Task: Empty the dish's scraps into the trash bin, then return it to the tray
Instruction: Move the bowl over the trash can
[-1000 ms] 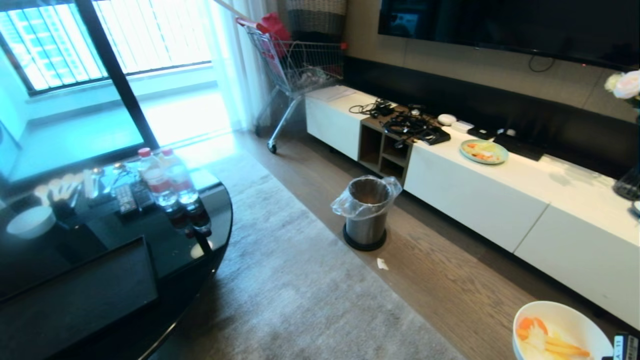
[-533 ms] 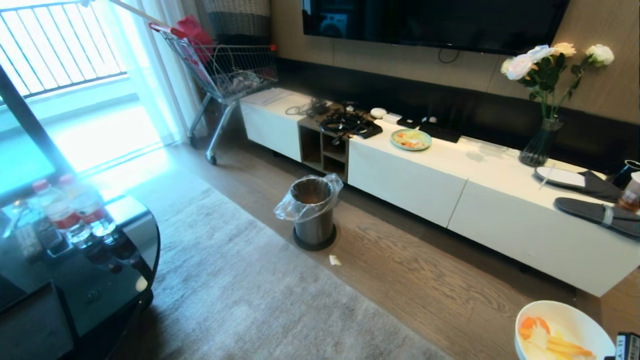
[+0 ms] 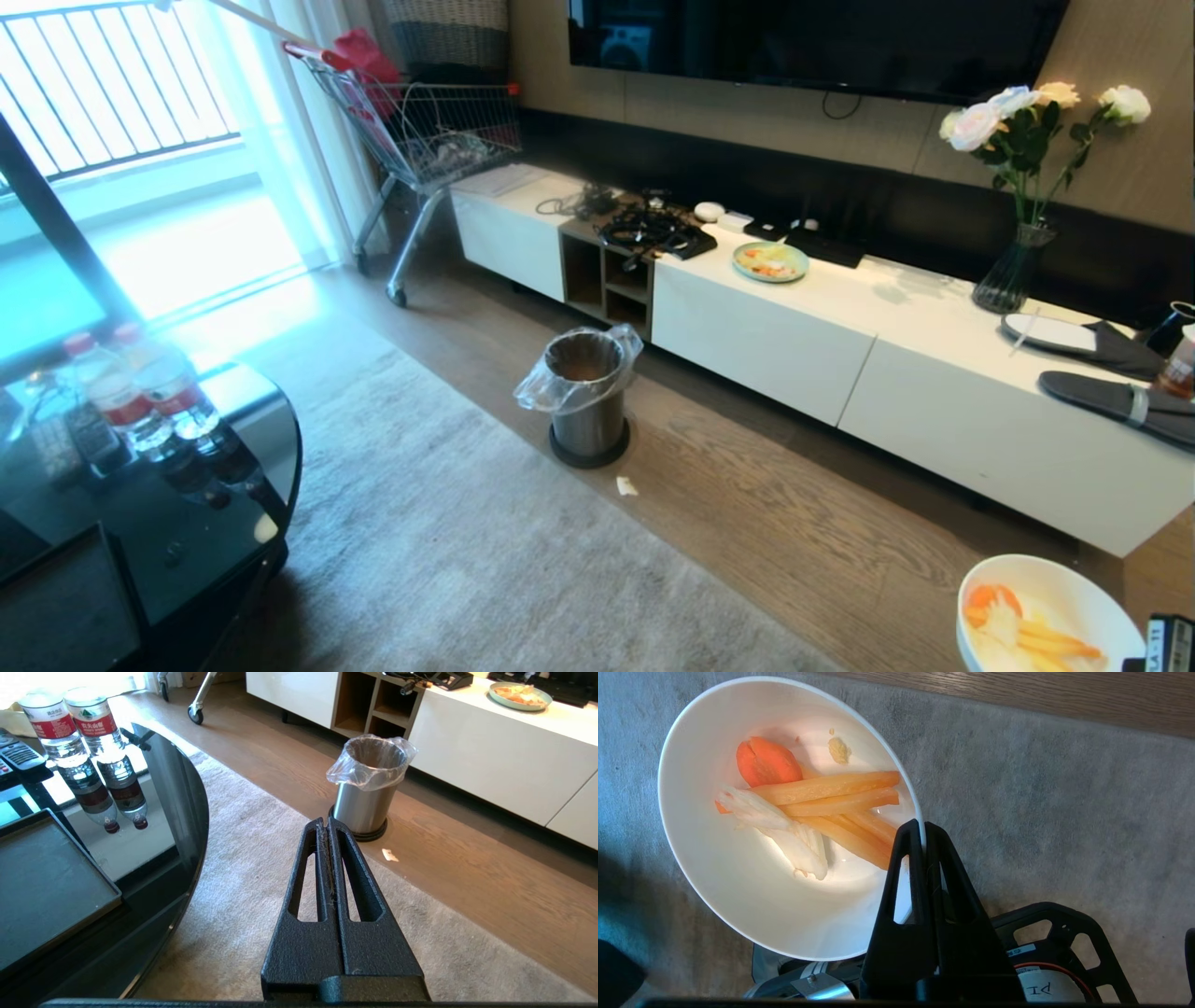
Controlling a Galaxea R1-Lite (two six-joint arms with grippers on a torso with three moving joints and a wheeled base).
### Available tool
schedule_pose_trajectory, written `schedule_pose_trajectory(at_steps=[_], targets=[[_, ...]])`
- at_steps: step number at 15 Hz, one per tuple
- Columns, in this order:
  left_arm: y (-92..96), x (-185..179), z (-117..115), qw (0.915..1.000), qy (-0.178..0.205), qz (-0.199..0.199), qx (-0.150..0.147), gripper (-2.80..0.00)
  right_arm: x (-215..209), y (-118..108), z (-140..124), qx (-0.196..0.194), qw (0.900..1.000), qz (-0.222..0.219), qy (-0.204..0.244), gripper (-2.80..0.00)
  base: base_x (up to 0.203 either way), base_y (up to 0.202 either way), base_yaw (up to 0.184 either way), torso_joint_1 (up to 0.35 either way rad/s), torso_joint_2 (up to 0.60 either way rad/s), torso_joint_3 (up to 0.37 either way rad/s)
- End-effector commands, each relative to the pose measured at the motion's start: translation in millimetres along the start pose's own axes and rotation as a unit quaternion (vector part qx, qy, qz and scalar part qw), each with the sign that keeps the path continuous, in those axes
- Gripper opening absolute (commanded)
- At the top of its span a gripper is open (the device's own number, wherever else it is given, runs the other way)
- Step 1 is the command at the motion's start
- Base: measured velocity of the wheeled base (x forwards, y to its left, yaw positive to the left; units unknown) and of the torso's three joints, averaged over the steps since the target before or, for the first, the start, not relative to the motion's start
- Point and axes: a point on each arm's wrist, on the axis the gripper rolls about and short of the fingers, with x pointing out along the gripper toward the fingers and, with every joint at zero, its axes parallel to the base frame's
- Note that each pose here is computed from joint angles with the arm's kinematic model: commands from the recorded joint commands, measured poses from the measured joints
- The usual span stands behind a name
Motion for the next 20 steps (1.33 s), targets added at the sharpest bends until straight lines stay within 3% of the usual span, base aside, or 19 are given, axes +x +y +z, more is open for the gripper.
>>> schedule_pose_trajectory(at_steps=[1,12,20], targets=[[0.0,0.0,0.1,1.0000,-0.001,0.000,0.000,-2.80,0.2,-0.7,-1.0,0.001,1.000,-0.003,0.002,-2.80,0.000,0.000,0.000,0.000,0.00,0.000],[0.0,0.0,0.1,1.0000,-0.001,0.000,0.000,-2.80,1.6,0.2,-0.7,-0.017,1.000,-0.002,0.004,-2.80,0.005,0.000,0.000,0.000,0.00,0.001],[0.0,0.0,0.1,1.0000,-0.001,0.000,0.000,-2.80,2.5,2.6,1.8,-0.015,1.000,-0.001,0.003,-2.80,0.180,0.000,0.001,0.004,0.00,0.002]])
